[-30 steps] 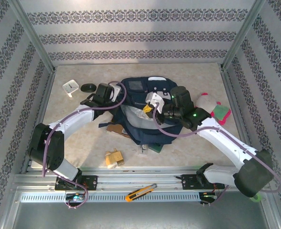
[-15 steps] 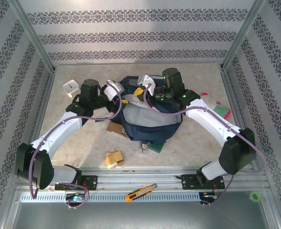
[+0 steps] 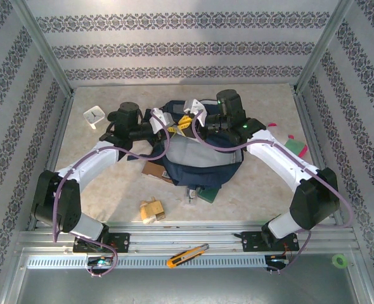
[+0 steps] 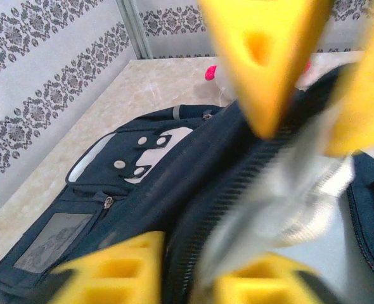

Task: Pack the student bag

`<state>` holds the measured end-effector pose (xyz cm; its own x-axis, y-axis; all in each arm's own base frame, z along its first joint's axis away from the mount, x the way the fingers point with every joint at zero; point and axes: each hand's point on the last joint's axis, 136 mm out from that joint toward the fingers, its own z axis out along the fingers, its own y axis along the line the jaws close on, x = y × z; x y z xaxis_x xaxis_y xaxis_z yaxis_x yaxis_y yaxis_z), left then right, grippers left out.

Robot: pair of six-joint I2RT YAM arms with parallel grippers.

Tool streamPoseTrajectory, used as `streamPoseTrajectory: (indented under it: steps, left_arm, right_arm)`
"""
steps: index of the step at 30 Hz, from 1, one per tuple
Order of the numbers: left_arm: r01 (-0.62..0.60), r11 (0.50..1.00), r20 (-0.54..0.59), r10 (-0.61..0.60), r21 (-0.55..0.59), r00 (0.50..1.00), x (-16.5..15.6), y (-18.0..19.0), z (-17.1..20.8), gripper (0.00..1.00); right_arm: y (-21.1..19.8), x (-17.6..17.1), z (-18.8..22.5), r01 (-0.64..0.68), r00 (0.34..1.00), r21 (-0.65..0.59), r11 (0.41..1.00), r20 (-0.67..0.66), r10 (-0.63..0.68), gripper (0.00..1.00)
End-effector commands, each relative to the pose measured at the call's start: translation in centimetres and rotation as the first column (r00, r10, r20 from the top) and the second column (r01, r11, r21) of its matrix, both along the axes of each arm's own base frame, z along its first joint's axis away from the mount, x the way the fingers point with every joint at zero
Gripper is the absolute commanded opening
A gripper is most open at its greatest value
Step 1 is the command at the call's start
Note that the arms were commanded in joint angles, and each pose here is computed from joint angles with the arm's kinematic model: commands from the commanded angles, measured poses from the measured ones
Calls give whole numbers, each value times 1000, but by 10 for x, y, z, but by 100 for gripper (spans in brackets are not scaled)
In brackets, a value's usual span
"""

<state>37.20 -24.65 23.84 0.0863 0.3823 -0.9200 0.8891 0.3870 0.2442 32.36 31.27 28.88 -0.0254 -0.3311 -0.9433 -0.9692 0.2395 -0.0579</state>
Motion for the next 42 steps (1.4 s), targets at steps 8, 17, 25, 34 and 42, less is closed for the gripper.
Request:
streamPoseTrajectory:
  steps: [8, 17, 25, 34, 42]
  left_arm:
    - [-279, 959, 307, 279, -44, 910, 28, 34, 31, 0]
    - [-211, 955, 235, 257, -207, 937, 37, 9, 39, 0]
    - [-207, 963, 260, 248, -176, 933, 68, -37, 9, 0]
    - [-239, 964, 134, 254, -117, 958, 82, -63, -21, 15]
    - [-436, 899, -146, 426, -47, 893, 78, -34, -36, 61]
  right_arm:
    - [-98, -7, -41, 373, 928, -108, 922, 71, -367, 69]
    - [-116, 33, -79, 517, 852, -203, 832, 30, -522, 58]
    - [-175, 74, -58, 704, 708, -159, 693, 69, -703, 1]
    - [-215, 69, -42, 739, 672, -154, 656, 108, -733, 0]
    - [-205, 34, -34, 738, 663, -105, 667, -75, -745, 49]
